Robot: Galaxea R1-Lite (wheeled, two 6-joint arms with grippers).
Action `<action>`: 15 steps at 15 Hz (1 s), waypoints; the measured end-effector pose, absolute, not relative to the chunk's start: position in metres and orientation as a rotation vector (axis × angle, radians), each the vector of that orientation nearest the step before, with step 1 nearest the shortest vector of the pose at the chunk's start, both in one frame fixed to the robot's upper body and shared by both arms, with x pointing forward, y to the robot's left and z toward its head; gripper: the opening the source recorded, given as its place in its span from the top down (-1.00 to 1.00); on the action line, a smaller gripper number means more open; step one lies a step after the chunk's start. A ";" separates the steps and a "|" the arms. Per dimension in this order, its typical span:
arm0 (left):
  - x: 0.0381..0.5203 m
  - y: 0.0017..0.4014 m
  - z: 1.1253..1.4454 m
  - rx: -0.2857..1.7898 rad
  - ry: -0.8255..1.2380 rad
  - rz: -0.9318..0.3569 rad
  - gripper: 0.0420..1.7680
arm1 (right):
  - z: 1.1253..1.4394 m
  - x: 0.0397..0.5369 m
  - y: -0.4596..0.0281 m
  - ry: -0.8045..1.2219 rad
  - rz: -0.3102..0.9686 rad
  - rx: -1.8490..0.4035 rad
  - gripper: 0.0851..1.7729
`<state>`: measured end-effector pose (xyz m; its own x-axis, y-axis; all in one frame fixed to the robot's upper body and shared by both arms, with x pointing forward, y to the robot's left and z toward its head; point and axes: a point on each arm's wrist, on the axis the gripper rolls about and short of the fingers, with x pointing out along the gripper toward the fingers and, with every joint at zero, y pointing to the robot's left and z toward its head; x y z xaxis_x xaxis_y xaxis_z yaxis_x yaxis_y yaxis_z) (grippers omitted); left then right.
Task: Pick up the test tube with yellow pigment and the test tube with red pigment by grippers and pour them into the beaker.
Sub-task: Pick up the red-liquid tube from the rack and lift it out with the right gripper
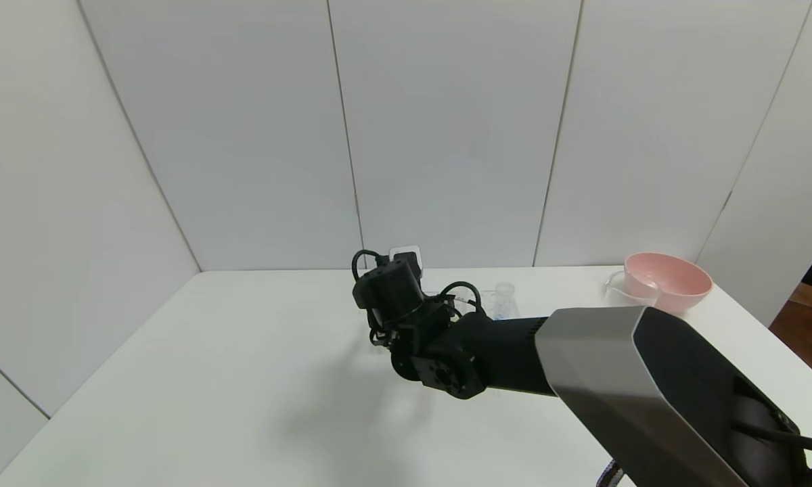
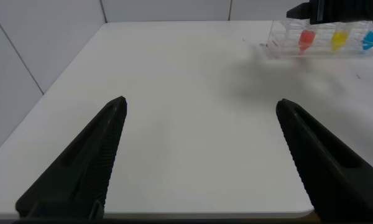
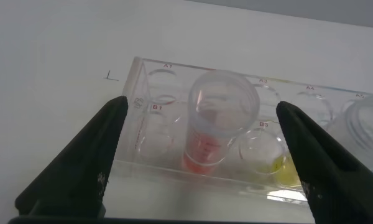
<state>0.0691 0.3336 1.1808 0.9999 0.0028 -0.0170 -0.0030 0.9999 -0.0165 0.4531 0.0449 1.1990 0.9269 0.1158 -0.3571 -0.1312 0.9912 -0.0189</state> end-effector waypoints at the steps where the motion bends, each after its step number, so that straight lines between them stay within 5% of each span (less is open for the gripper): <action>1: 0.069 0.334 1.181 -0.017 0.017 0.003 -0.94 | 1.196 0.455 0.045 0.359 0.126 -0.047 -0.93; 15: 0.069 0.334 1.181 -0.017 0.017 0.003 -0.94 | 1.186 0.467 0.040 0.332 0.103 -0.032 -0.93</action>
